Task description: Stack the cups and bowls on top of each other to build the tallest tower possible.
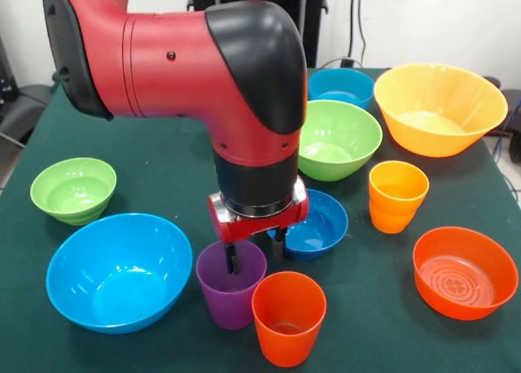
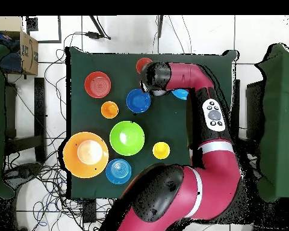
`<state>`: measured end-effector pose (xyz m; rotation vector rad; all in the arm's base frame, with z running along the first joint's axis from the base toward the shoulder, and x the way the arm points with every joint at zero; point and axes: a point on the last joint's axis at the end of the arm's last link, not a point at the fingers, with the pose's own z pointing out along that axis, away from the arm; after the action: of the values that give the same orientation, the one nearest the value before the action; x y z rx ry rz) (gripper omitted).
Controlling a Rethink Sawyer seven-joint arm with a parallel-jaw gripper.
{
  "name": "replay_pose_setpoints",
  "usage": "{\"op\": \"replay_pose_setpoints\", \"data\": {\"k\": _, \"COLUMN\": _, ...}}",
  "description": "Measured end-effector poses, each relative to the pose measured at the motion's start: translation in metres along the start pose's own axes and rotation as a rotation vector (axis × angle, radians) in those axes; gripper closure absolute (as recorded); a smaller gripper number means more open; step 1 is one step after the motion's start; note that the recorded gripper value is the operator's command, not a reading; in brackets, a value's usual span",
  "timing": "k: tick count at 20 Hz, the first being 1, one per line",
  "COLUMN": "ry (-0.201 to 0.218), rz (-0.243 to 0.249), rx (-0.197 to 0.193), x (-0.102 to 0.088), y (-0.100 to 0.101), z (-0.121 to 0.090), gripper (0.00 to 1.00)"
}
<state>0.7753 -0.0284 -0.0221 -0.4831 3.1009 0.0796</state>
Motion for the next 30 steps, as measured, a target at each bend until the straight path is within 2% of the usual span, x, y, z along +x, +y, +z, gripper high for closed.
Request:
{"op": "replay_pose_setpoints", "data": {"k": 6, "ry": -0.02, "rz": 0.007, "rx": 0.014, "x": 0.003, "y": -0.007, "z": 0.009, "gripper": 0.0}}
{"op": "replay_pose_setpoints", "data": {"k": 7, "ry": -0.021, "rz": 0.008, "rx": 0.015, "x": 0.004, "y": -0.008, "z": 0.011, "gripper": 1.0}}
{"op": "replay_pose_setpoints", "data": {"k": 12, "ry": -0.049, "rz": 0.014, "rx": 0.034, "x": 0.0, "y": -0.017, "z": 0.003, "gripper": 1.0}}
{"op": "replay_pose_setpoints", "data": {"k": 21, "ry": -0.045, "rz": 0.016, "rx": 0.034, "x": 0.002, "y": -0.019, "z": 0.005, "gripper": 1.0}}
{"op": "replay_pose_setpoints", "data": {"k": 26, "ry": -0.023, "rz": 0.013, "rx": 0.033, "x": 0.003, "y": -0.017, "z": -0.002, "gripper": 1.0}}
{"op": "replay_pose_setpoints", "data": {"k": 30, "ry": 0.023, "rz": 0.018, "rx": 0.015, "x": 0.002, "y": -0.014, "z": -0.02, "gripper": 1.0}}
